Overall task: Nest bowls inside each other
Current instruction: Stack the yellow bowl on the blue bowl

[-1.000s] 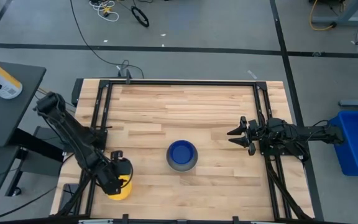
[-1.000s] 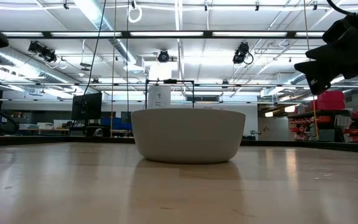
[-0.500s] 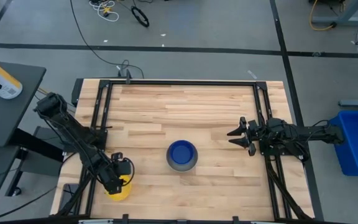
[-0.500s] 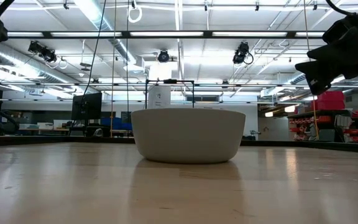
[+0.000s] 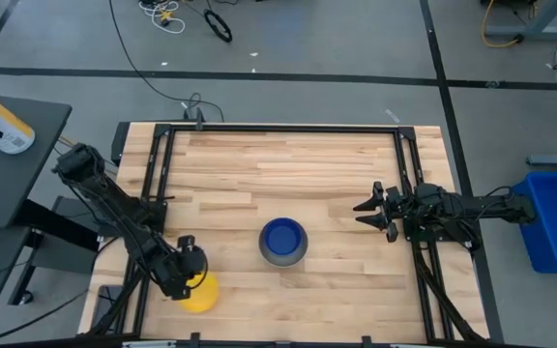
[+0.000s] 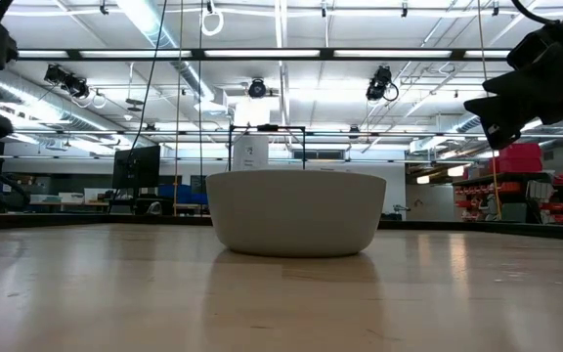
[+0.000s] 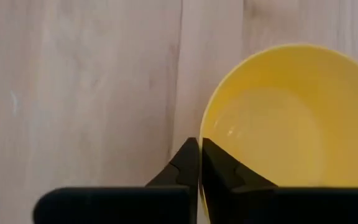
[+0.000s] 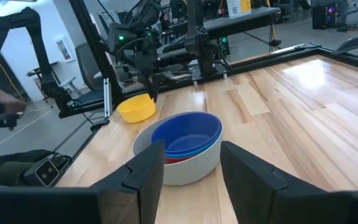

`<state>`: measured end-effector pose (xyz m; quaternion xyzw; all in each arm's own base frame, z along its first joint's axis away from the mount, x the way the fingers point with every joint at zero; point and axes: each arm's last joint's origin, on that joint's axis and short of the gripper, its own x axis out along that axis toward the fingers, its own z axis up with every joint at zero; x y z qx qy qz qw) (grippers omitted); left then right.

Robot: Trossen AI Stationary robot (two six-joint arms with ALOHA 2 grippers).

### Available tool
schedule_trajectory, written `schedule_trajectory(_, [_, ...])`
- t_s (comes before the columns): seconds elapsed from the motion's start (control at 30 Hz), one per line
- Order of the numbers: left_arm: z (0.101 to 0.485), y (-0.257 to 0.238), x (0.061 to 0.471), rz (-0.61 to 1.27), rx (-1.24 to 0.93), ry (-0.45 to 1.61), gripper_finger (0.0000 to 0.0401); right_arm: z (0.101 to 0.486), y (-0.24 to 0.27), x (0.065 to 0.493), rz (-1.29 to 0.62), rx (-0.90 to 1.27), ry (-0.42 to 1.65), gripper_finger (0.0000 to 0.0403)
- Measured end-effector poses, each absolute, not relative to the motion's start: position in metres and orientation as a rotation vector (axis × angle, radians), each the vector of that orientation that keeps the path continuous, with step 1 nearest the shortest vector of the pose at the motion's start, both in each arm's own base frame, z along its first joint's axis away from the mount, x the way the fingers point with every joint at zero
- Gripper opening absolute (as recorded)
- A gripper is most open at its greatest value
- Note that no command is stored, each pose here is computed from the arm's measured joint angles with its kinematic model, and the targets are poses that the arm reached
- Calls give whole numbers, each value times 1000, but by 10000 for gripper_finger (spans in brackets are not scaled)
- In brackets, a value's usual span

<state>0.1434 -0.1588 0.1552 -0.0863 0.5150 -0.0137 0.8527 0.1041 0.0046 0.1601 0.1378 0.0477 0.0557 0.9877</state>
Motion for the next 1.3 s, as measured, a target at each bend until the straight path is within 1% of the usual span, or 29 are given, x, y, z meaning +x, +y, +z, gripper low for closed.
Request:
schedule_trajectory(0.17, [163, -158, 159, -15, -81, 856, 5, 160, 5, 104, 111, 274, 95, 164])
schedule_trajectory(0.37, [179, -142, 195, 3, 36, 627, 5, 160, 5, 104, 112, 254, 94, 165])
schedule_trajectory(0.47, [190, -127, 216, 15, 103, 504, 5, 160, 5, 104, 111, 249, 94, 167])
schedule_trajectory(0.57, [199, -108, 233, 42, 165, 424, 5, 160, 5, 104, 111, 250, 94, 167])
schedule_trajectory(0.67, [205, -84, 246, 90, 160, 372, 5, 160, 5, 104, 111, 249, 94, 164])
schedule_trajectory(0.8, [208, -50, 259, 120, 58, 399, 5, 160, 5, 104, 110, 258, 95, 162])
schedule_trajectory(0.93, [229, -30, 273, 78, -26, 447, 5, 160, 5, 104, 111, 284, 97, 165])
schedule_trajectory(1.13, [264, -16, 303, 60, -8, 634, 5, 160, 5, 104, 110, 302, 99, 167])
schedule_trajectory(1.3, [268, -11, 338, 62, 67, 815, 5, 158, 5, 105, 111, 309, 121, 163])
